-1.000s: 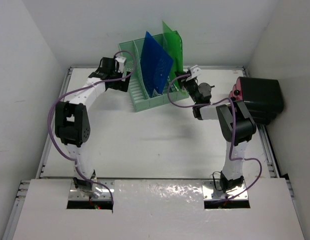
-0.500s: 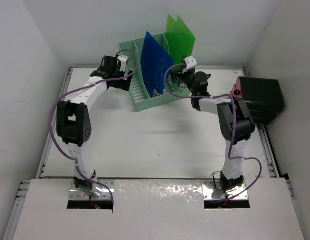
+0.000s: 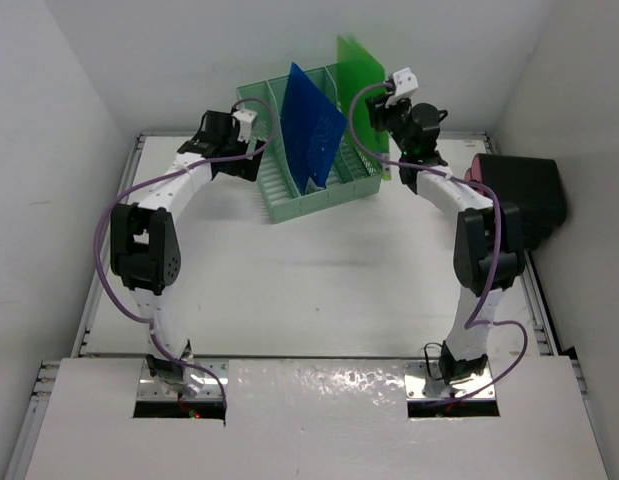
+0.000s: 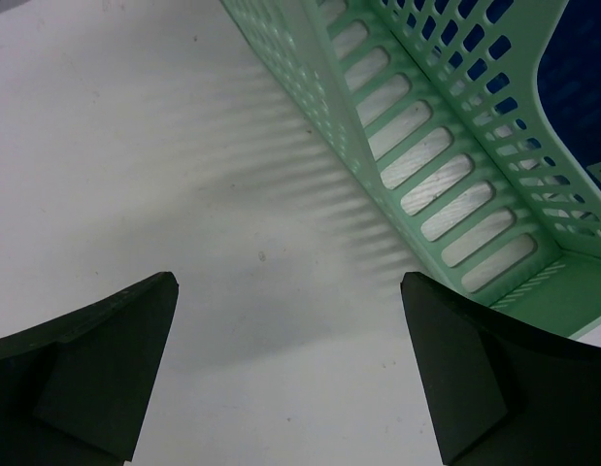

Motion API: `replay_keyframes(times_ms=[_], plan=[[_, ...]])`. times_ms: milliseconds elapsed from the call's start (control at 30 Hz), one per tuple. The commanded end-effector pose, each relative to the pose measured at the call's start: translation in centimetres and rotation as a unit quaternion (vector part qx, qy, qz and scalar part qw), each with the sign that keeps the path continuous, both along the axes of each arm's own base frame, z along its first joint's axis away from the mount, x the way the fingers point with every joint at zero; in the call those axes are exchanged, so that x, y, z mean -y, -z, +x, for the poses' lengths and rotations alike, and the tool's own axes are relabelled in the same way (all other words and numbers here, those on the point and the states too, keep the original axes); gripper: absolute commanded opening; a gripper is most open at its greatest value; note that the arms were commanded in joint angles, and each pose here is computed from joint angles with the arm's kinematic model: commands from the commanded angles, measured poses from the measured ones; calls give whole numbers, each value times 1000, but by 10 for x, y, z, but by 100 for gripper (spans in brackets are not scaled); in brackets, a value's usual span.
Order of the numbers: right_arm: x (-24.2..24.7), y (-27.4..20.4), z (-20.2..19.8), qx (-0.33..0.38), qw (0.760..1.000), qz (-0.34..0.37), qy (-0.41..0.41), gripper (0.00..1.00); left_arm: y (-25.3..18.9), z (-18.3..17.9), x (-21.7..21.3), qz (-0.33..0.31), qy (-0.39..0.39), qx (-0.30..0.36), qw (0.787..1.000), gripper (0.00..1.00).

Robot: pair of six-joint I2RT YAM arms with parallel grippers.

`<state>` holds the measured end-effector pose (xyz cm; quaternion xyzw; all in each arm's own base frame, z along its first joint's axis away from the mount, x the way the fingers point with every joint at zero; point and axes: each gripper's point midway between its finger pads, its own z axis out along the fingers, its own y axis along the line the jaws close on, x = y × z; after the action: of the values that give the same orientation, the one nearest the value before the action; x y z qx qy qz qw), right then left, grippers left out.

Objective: Organize the desk

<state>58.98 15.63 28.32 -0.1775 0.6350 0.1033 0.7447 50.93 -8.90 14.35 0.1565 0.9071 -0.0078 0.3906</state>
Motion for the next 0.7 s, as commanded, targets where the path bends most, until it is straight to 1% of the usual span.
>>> replay_keyframes(times_ms=[0, 33, 67, 100, 133, 200, 400, 433, 467, 500, 533, 667], plan=[[-2, -26, 1, 21, 1000, 10, -6, 27, -35, 0, 5, -8, 14, 44, 999, 99], [-2, -23, 3, 19, 1000, 9, -7, 16, -34, 0, 5, -8, 15, 43, 999, 99], [-3, -20, 3, 18, 1000, 9, -8, 10, -34, -1, 6, -9, 17, 43, 999, 99], [-4, -16, 4, 17, 1000, 9, -12, 7, -35, -1, 6, -9, 17, 44, 999, 99], [-5, -19, 3, 27, 999, 14, -14, 0, -34, -2, 6, -9, 18, 44, 999, 99], [-4, -15, 4, 30, 999, 25, -11, 0, -34, -1, 6, -8, 18, 44, 999, 99], [-8, -36, -6, 67, 996, 60, -28, 0, -33, -1, 6, -9, 19, 41, 999, 99], [-8, -56, -14, 98, 992, 74, -33, 0, -33, -1, 6, -8, 18, 41, 999, 99], [-7, -53, -18, 102, 991, 78, -34, 0, -32, 0, 6, -8, 18, 40, 999, 99], [-7, -68, -26, 131, 986, 93, -39, 0, -32, 0, 6, -7, 18, 40, 999, 99], [-5, -76, -30, 146, 984, 98, -39, 0, -32, -1, 6, -8, 18, 38, 999, 99], [-4, -91, -41, 189, 974, 115, -47, 0, -30, -1, 7, -7, 22, 36, 999, 99]])
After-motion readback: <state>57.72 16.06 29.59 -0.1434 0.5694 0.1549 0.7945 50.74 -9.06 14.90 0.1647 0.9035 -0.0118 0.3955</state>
